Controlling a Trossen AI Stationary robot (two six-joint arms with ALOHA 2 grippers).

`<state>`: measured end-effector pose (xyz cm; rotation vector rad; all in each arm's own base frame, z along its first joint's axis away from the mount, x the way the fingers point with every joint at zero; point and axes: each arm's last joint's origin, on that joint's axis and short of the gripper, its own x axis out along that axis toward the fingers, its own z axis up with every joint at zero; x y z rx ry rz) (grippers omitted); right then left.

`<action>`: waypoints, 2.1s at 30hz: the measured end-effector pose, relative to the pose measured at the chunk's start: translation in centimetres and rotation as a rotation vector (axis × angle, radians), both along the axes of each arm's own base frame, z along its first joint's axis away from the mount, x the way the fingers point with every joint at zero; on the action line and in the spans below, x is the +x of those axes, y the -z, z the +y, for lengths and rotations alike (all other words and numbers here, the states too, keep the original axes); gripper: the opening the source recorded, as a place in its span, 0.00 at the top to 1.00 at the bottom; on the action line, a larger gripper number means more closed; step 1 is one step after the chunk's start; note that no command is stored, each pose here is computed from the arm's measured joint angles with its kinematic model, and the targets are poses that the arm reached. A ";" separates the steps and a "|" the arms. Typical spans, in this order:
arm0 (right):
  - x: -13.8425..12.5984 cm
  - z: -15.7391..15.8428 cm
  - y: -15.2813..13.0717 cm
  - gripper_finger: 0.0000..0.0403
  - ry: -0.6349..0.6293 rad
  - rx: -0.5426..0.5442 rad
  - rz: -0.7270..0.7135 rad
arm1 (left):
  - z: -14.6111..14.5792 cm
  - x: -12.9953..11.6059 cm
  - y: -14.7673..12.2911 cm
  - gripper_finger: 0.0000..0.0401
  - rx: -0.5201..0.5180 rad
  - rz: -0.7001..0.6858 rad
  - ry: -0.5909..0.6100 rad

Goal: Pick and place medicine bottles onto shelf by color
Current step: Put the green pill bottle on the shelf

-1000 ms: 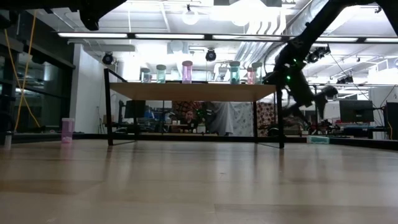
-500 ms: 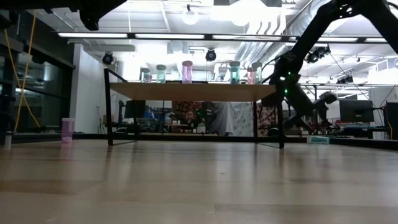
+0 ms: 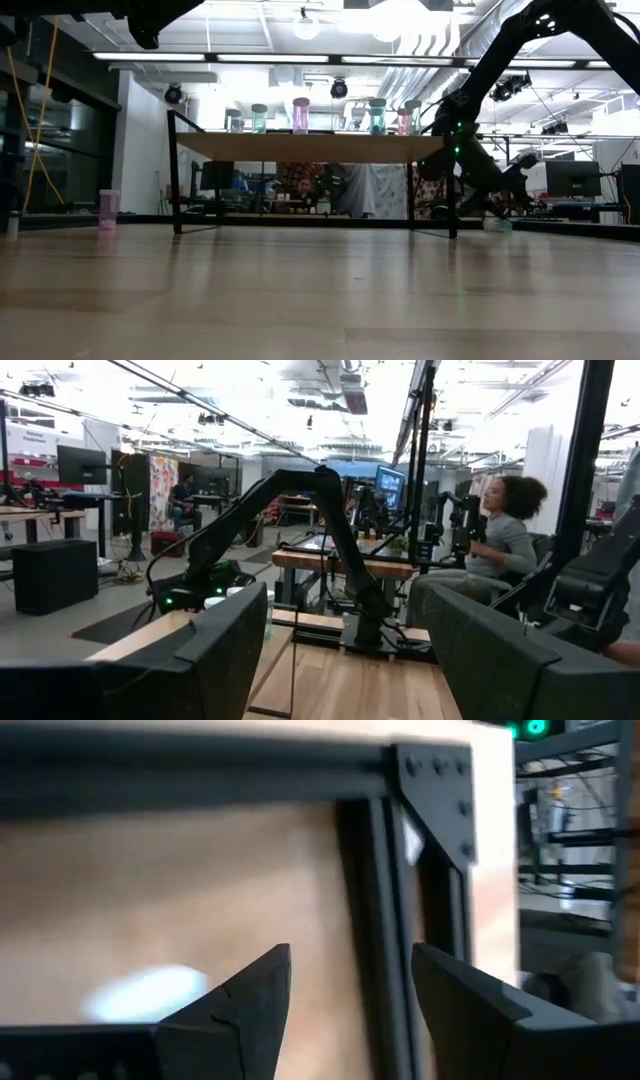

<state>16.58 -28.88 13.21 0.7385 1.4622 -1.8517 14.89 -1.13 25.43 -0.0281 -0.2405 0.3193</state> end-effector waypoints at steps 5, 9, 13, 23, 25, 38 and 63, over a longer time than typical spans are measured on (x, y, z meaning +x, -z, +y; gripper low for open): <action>0.1 1.2 -0.3 0.50 -0.029 0.098 0.067 | 0.0 0.0 0.0 0.36 0.000 0.000 0.000; 0.8 2.1 -0.8 0.50 -0.073 0.129 0.091 | 0.0 0.0 0.0 0.36 0.000 0.000 0.000; 1.0 2.4 -2.6 0.50 -0.097 0.060 0.063 | 0.0 0.0 0.0 0.36 -0.002 -0.001 0.001; 0.4 3.6 -6.9 0.50 -0.222 -0.034 -0.345 | 0.0 0.0 0.0 0.36 0.000 0.004 0.001; 0.3 4.1 -6.7 0.50 -0.264 -0.064 -0.468 | 0.0 0.0 0.0 0.36 -0.001 0.003 0.001; -1.5 4.9 -3.1 0.50 -0.197 -0.122 -0.562 | 0.0 0.0 0.0 0.36 -0.003 -0.001 0.001; 0.2 4.9 -0.3 0.50 -0.202 -0.147 -0.460 | 0.0 0.0 0.0 0.36 -0.018 -0.006 0.002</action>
